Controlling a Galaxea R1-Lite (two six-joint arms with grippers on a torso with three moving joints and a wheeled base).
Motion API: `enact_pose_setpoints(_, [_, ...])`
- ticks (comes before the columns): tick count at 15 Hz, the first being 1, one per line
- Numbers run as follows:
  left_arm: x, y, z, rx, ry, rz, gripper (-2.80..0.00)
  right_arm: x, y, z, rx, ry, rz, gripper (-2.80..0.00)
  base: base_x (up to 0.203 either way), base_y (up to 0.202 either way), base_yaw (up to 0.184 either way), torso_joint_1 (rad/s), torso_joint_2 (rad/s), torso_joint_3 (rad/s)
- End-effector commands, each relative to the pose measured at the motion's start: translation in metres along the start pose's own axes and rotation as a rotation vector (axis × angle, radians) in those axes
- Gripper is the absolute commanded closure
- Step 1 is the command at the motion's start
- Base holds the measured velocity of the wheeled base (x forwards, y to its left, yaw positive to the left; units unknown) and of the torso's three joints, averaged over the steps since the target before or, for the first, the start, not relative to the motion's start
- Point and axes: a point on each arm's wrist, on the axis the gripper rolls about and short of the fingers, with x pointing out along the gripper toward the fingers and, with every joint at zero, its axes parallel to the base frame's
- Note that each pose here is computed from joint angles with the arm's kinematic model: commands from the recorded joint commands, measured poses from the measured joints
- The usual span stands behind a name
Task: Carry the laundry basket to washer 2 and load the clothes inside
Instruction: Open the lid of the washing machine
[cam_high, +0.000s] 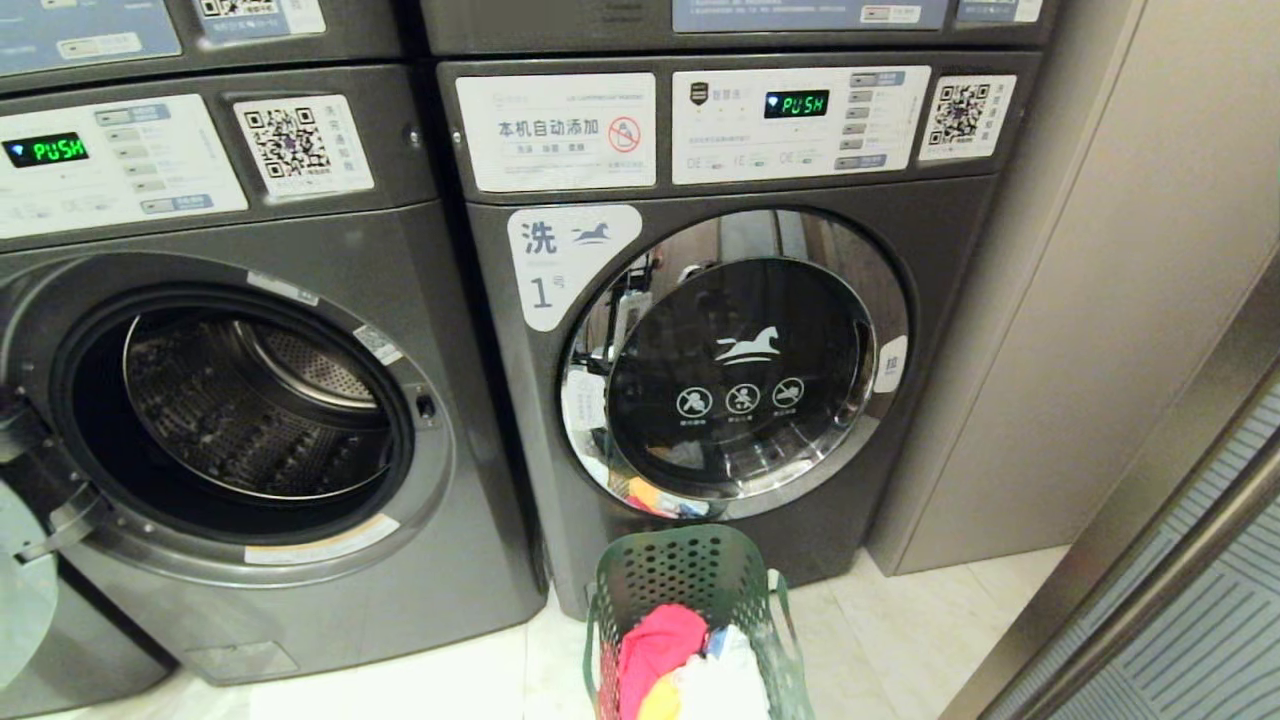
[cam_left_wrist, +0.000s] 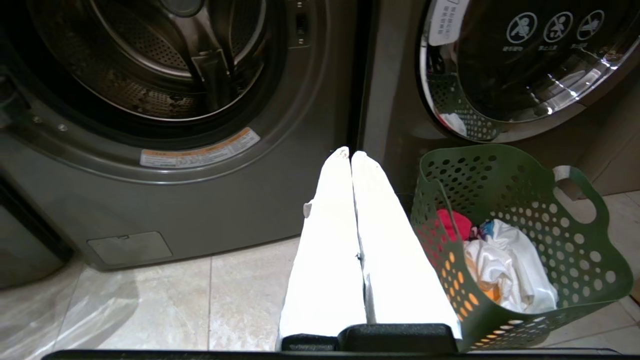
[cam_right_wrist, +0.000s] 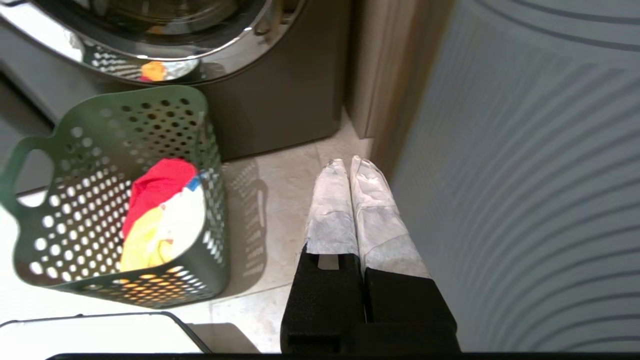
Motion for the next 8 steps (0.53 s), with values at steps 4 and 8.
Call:
enact_pose_setpoints(4, [0.0002,0.0,-0.0004,-0.006,0.003,0.0,0.0,0.0019,0.0001,-0.0095,-0.009,0.034,0.003,0.0,0.0,0.195,-0.001,0.0,0.0,0.003])
enact_pose_setpoints(8, [0.0001,0.0,0.0001,-0.006,0.001,0.0,0.0,0.0019,0.0001,-0.0095,-0.004,0.034,0.002,0.0,0.0,0.195,-0.004,0.003,0.0,0.003])
